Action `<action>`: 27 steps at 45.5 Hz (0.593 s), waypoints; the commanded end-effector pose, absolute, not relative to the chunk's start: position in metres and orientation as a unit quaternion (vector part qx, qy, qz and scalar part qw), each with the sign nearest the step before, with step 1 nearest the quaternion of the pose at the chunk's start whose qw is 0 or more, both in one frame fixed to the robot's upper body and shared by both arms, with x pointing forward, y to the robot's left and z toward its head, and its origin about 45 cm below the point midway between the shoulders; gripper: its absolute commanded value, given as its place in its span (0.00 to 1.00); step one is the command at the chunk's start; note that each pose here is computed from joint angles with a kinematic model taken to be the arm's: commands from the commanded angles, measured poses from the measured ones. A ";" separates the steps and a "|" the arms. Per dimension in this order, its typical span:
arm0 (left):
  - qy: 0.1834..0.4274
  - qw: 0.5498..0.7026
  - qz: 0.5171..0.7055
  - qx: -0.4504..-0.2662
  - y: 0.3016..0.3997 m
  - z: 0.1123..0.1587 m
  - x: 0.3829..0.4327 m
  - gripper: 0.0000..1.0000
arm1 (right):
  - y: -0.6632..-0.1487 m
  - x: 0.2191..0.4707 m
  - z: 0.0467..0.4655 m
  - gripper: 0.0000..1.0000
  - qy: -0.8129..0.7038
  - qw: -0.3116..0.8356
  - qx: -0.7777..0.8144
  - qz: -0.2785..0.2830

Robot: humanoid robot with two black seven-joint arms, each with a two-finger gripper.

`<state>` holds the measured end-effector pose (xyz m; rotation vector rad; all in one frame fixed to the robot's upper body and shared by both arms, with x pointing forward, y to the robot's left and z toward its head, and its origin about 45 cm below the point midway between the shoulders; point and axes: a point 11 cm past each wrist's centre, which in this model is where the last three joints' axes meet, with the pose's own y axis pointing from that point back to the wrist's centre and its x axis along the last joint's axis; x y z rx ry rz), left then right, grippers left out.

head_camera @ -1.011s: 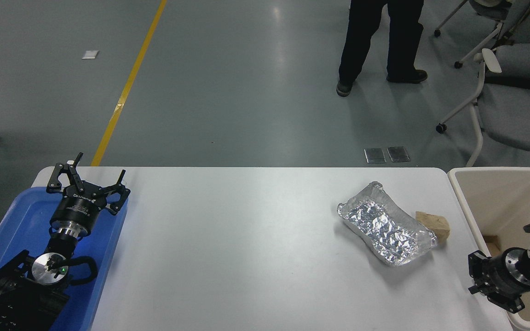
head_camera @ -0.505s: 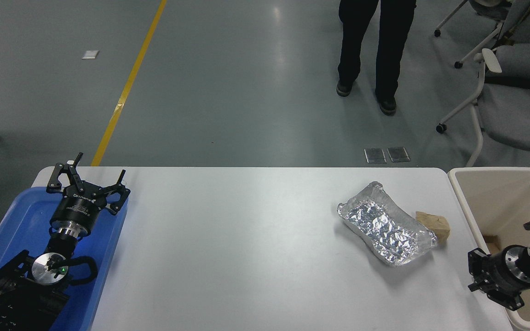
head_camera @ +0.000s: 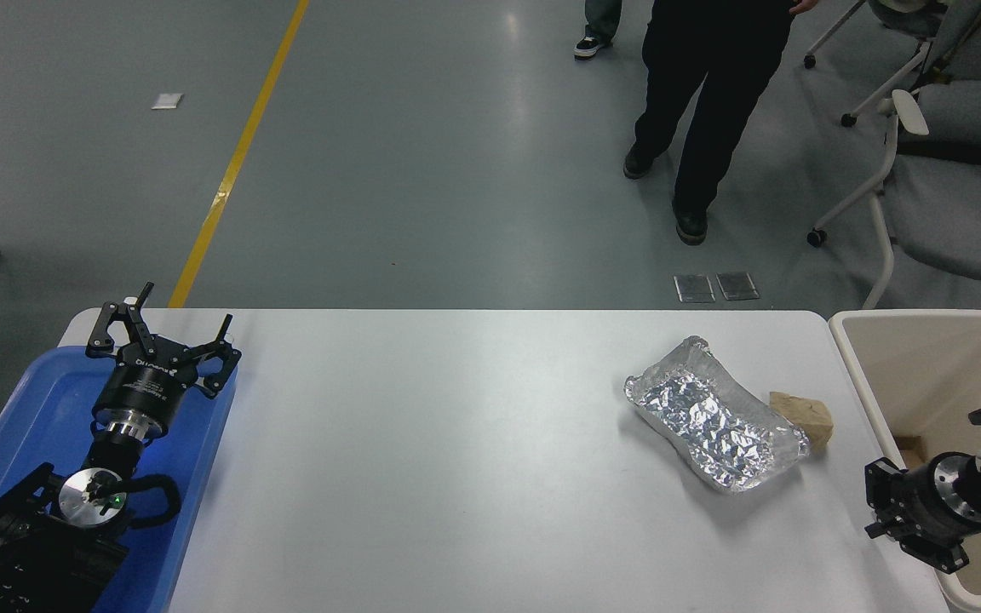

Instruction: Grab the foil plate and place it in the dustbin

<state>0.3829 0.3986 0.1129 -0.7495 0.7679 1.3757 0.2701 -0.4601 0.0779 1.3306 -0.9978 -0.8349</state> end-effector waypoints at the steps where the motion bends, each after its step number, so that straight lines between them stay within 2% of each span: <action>1: 0.337 0.644 0.603 -0.328 0.3981 0.1133 0.3835 0.99 | -0.460 0.267 0.075 0.00 -0.430 0.594 0.574 -0.364; 27: 0.337 0.643 0.603 -0.329 0.3985 0.1135 0.3835 0.99 | -0.455 0.271 0.079 0.00 -0.418 0.603 0.580 -0.353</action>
